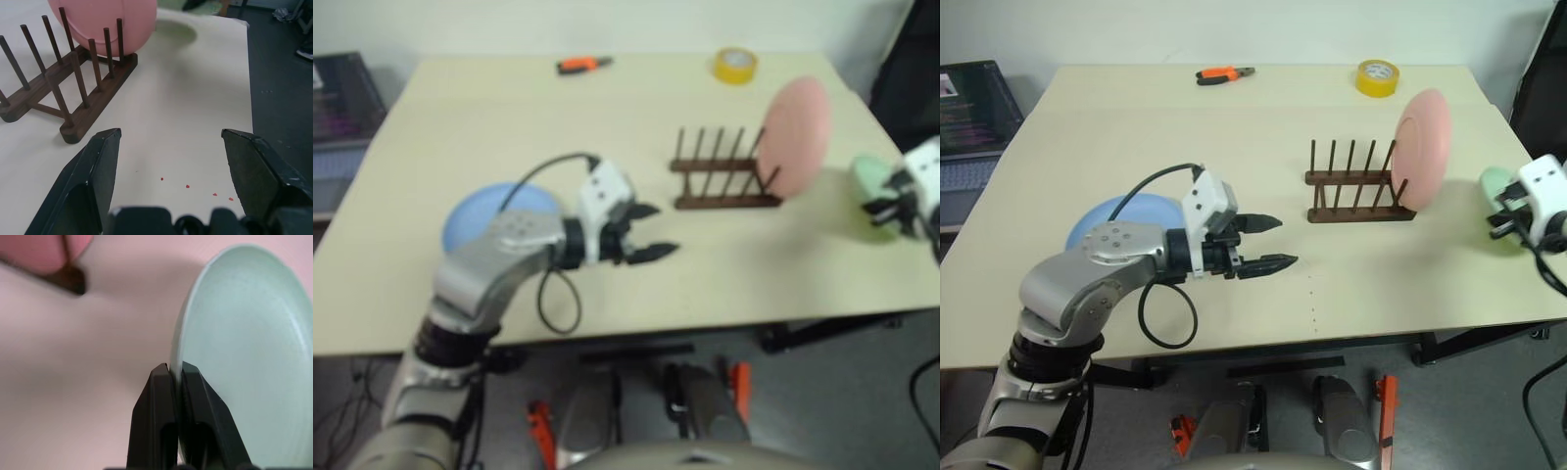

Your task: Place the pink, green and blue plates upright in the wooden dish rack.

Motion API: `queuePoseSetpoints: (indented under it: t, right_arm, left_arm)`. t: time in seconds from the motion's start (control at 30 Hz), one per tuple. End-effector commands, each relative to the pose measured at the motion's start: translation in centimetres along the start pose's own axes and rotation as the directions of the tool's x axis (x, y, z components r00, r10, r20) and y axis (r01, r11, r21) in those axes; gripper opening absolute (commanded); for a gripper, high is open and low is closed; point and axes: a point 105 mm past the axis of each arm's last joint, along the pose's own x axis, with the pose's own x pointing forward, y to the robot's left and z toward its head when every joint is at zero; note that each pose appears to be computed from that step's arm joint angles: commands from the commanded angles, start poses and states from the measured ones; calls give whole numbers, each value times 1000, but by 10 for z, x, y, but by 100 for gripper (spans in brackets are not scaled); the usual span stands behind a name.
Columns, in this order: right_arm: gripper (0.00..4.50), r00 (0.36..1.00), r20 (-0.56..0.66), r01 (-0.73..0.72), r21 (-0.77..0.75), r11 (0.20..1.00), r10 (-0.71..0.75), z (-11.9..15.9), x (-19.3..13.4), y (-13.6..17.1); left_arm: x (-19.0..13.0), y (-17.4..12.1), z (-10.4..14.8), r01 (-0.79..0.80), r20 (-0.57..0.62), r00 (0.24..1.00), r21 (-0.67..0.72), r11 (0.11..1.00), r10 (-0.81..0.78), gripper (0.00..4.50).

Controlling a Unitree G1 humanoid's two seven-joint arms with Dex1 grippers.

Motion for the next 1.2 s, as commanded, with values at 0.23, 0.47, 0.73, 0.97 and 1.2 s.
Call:
queuePoseSetpoints:
  t: [0.23, 0.47, 0.73, 0.97, 1.2]
  right_arm:
    - [2, 842, 530, 142, -49, 989, -94, 160, -85, -18]
    - [2, 602, 788, -41, -128, 991, 127, 235, -93, 32]
    - [2, 311, 888, -477, -163, 863, 339, 256, -92, 80]
    - [2, 256, 908, -742, -36, 669, 332, 245, -75, 90]
    - [2, 382, 865, -793, 128, 595, 324, 214, -36, 100]
  left_arm:
    - [-25, 27, 36, -92, 102, 991, 93, 991, 83, 363]
    - [-51, 39, 34, -163, 86, 984, 91, 982, 155, 363]
    - [-52, 29, 31, -171, 89, 982, 72, 983, 164, 363]
    - [-58, 23, 29, -176, 91, 981, 58, 983, 171, 363]
    - [-59, 22, 28, -179, 85, 981, 51, 983, 174, 363]
